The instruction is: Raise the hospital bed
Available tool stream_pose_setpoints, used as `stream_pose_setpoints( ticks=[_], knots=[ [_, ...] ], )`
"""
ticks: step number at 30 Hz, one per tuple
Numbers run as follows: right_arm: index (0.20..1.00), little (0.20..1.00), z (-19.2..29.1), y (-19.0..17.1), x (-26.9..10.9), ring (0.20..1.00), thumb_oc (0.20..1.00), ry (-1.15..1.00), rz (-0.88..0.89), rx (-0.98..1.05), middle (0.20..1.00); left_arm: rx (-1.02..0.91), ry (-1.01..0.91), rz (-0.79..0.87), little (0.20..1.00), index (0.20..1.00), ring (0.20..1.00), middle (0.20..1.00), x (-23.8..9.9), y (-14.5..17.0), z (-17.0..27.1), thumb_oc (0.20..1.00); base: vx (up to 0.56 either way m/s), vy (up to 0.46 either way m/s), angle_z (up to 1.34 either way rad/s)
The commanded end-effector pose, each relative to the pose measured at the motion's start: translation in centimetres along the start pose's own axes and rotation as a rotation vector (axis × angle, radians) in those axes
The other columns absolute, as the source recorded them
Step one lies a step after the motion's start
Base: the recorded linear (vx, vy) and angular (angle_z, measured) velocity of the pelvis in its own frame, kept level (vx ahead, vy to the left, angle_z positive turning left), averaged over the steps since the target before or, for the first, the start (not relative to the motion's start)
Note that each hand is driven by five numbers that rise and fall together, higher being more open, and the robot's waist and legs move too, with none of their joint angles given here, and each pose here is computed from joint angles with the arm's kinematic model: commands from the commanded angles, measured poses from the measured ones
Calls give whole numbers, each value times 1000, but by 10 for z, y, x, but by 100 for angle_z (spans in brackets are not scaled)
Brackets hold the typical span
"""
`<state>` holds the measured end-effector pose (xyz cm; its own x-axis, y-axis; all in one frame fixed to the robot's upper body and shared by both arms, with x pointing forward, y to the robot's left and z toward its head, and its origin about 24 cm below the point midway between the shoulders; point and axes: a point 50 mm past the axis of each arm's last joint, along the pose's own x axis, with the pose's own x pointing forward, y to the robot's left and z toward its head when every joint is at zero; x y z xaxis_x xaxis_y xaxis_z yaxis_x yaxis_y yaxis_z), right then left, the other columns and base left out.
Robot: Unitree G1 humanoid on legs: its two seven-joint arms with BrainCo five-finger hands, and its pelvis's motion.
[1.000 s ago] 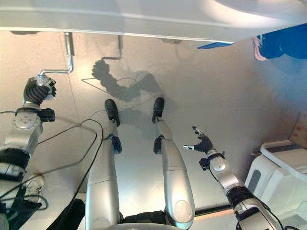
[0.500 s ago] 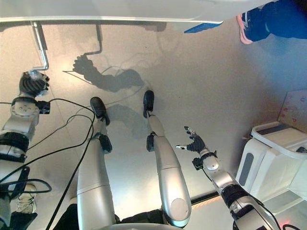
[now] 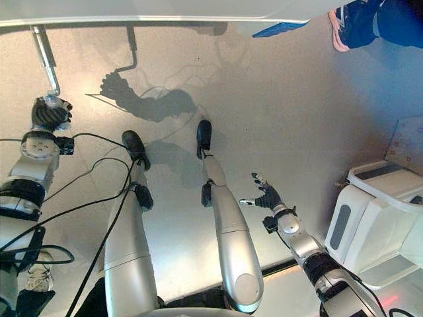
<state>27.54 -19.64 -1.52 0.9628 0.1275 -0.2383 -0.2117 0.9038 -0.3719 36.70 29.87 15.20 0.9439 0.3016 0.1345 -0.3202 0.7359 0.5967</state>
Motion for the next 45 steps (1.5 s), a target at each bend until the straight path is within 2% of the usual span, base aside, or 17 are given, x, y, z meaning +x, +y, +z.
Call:
stream_pose_setpoints(
  ticks=[1, 10, 28, 37, 45],
  knots=[
    [1000, 1000, 9, -5, 1, 1000, 1000, -29, 5, -65, 1000, -73, -126, -154, 200, 200, 200, 200, -10, -52, 24, 200, -17, -104, -11],
    [1000, 1000, 11, -11, 1, 1000, 1000, -37, -4, -104, 1000, -150, -249, -273, 200, 200, 200, 200, -23, -85, 54, 200, -9, -93, -14],
    [1000, 1000, 0, -24, -5, 1000, 1000, 6, -54, -131, 1000, -264, -396, -399, 200, 200, 200, 200, -44, -106, 89, 200, -1, -55, -1],
    [1000, 1000, -9, -30, -13, 1000, 1000, 29, -70, -135, 1000, -366, -571, -522, 200, 200, 200, 200, -70, -98, 118, 200, -2, -5, 1],
    [1000, 1000, -25, -32, -22, 1000, 1000, 90, -64, -129, 1000, -448, -754, -703, 200, 200, 200, 200, -103, -68, 140, 200, -1, 28, 6]
  ],
)
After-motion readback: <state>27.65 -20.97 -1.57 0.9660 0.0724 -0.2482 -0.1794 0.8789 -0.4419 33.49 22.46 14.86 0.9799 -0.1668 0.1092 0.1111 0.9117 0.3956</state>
